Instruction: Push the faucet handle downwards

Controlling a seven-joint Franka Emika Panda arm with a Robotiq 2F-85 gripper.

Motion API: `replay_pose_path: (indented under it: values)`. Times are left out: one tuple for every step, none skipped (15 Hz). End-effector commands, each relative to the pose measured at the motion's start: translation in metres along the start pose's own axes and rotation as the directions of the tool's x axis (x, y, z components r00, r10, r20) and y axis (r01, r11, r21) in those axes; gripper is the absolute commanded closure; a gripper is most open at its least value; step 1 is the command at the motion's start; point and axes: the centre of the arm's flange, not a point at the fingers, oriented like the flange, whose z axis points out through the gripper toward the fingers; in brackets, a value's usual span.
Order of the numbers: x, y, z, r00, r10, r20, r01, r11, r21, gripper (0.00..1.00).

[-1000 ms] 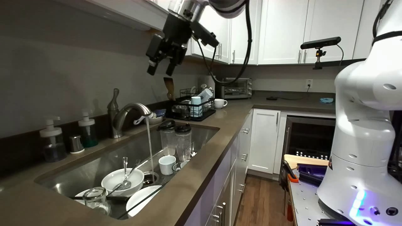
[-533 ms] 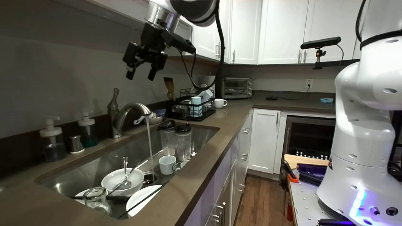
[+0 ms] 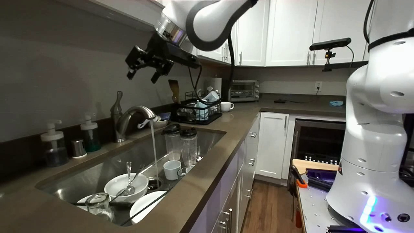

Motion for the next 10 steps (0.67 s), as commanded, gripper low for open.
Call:
replay_pose_path:
  values:
    - [0.008,0.014,0.026,0.983,0.066,-0.172,-0.074,0.996,-0.044,0.0]
    - [0.017,0.023,0.029,0.98,0.067,-0.187,-0.077,0.996,-0.046,0.0]
    - [0.033,0.031,0.032,0.979,0.061,-0.195,-0.073,0.996,-0.055,0.0]
    - [0.044,0.036,0.036,0.974,0.057,-0.217,-0.074,0.995,-0.069,0.0]
    - [0.059,0.036,0.04,0.971,0.048,-0.233,-0.067,0.995,-0.074,0.0]
    - [0.071,0.032,0.045,0.968,0.044,-0.247,-0.065,0.995,-0.076,0.0]
    - [0.083,0.023,0.053,0.964,0.045,-0.263,-0.066,0.995,-0.071,0.0]
    - [0.091,0.017,0.06,0.96,0.044,-0.275,-0.065,0.996,-0.067,0.0]
    - [0.101,0.006,0.074,0.959,0.045,-0.281,-0.066,0.996,-0.066,0.0]
    - [0.107,-0.002,0.084,0.957,0.043,-0.286,-0.065,0.996,-0.068,0.0]
